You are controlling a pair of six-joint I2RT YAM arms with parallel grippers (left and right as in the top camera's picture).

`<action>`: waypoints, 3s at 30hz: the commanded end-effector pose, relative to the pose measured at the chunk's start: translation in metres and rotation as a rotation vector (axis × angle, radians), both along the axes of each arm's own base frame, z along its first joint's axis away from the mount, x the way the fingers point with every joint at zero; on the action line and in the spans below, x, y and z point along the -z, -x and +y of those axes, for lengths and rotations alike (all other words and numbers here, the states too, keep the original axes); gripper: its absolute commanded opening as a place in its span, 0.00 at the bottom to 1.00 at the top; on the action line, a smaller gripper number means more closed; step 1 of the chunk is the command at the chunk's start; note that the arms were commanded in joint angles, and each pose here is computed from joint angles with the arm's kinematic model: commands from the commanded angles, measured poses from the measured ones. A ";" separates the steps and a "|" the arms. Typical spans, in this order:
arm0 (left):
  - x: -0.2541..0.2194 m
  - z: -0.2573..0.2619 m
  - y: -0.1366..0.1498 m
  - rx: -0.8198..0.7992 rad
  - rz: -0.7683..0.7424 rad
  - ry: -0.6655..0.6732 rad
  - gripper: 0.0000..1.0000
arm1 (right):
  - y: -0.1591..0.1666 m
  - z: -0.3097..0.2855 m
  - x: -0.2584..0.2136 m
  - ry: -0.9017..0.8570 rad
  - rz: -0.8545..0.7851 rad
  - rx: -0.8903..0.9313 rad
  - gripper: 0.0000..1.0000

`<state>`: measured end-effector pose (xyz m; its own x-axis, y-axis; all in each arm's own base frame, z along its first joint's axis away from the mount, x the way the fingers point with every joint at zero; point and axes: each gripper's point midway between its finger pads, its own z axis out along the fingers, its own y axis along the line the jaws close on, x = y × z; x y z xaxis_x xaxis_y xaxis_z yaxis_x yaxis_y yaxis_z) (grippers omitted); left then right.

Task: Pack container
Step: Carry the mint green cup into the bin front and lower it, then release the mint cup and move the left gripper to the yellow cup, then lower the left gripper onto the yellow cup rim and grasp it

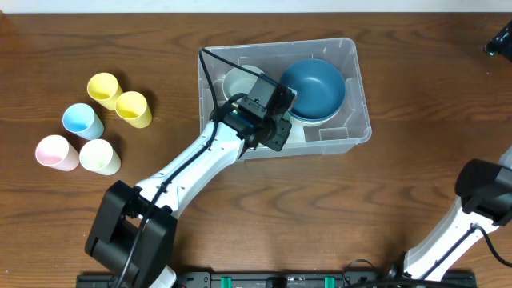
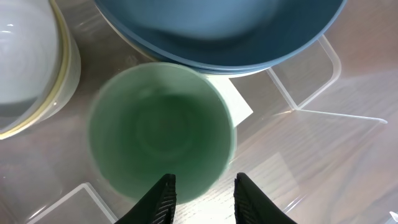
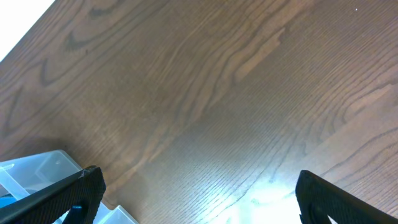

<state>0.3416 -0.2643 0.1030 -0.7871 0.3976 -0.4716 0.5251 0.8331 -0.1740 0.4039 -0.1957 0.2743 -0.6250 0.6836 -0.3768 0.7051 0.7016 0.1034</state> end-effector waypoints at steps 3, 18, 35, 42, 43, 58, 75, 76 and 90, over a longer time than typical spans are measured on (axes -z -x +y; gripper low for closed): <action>-0.022 -0.001 -0.007 -0.008 -0.044 0.027 0.33 | 0.002 -0.002 -0.002 -0.001 -0.006 0.021 0.99; -0.168 0.188 -0.013 -0.494 -0.340 -0.125 0.36 | 0.002 -0.002 -0.002 -0.001 -0.006 0.021 0.99; -0.049 0.288 -0.051 -0.676 0.008 -0.239 0.35 | 0.002 -0.002 -0.002 -0.001 -0.006 0.021 0.99; 0.002 0.298 -0.061 -0.676 0.104 -0.305 0.35 | 0.002 -0.002 -0.002 -0.001 -0.006 0.021 0.99; 0.006 0.303 -0.062 -0.685 0.109 -0.315 0.35 | 0.002 -0.002 -0.002 -0.001 -0.006 0.021 0.99; 0.016 0.344 -0.067 -0.784 0.110 -0.304 0.26 | 0.002 -0.002 -0.002 -0.001 -0.006 0.021 0.99; 0.030 0.330 -0.070 -0.693 0.139 -0.261 0.27 | 0.002 -0.002 -0.002 -0.001 -0.006 0.021 0.99; 0.030 0.330 -0.071 -0.693 0.137 -0.259 0.27 | 0.002 -0.002 -0.002 -0.001 -0.006 0.021 0.99; 0.014 0.331 -0.079 -0.640 0.076 -0.272 0.27 | 0.001 -0.002 -0.002 -0.001 -0.006 0.020 0.99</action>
